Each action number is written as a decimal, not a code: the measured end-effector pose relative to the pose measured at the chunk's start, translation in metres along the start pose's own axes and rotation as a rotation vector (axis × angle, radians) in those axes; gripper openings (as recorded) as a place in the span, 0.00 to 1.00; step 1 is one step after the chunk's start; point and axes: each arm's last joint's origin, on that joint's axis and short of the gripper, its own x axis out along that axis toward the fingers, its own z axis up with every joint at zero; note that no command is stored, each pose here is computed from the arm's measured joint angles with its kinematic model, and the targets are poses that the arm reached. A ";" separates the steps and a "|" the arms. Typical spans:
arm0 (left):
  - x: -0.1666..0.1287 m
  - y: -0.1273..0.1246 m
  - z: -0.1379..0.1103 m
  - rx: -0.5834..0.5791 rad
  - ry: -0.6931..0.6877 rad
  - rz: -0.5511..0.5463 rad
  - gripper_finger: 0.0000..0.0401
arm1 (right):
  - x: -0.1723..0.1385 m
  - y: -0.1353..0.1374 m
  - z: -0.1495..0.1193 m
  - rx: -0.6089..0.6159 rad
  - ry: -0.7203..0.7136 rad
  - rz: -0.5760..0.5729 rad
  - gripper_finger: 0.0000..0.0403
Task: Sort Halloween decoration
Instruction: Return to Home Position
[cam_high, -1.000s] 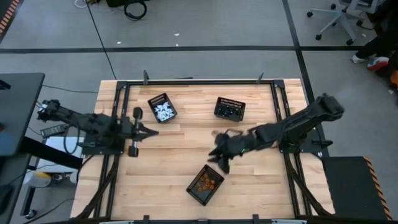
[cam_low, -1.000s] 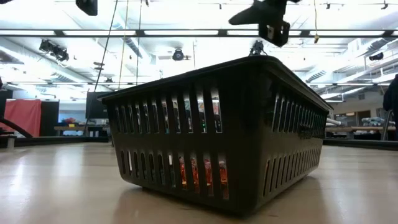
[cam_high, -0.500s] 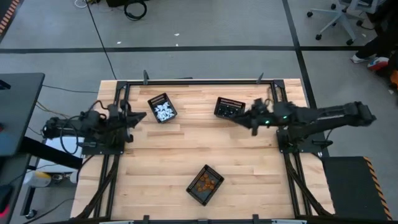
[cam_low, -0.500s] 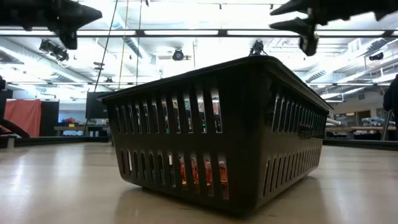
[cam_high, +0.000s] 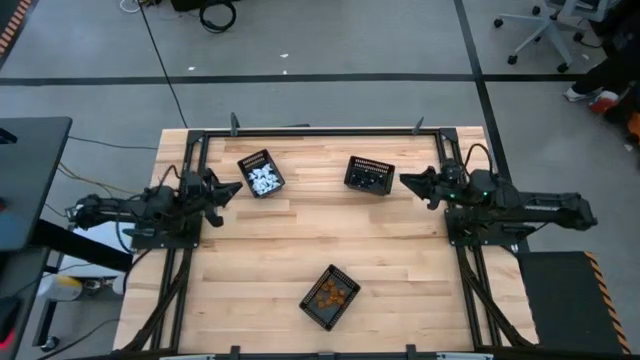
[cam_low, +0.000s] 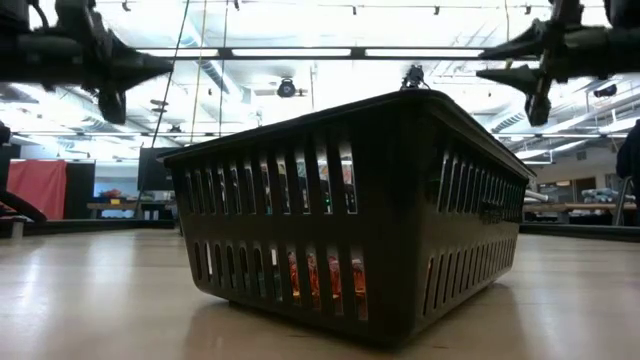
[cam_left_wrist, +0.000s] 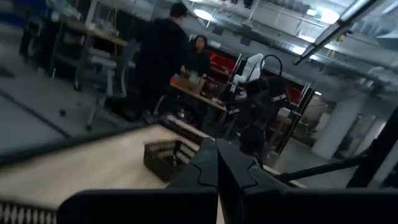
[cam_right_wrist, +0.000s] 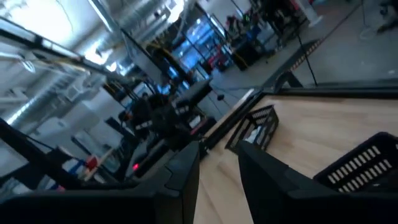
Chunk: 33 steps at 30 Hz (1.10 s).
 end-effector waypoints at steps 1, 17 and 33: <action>0.000 0.002 -0.005 -0.026 0.006 0.007 0.00 | -0.001 -0.004 -0.003 0.001 -0.019 0.008 0.29; 0.001 0.011 -0.025 -0.040 0.078 0.123 0.03 | -0.011 -0.036 -0.025 0.075 -0.206 -0.133 0.29; 0.001 0.011 -0.025 -0.036 0.082 0.115 0.10 | -0.011 -0.036 -0.025 -0.036 -0.212 -0.160 0.29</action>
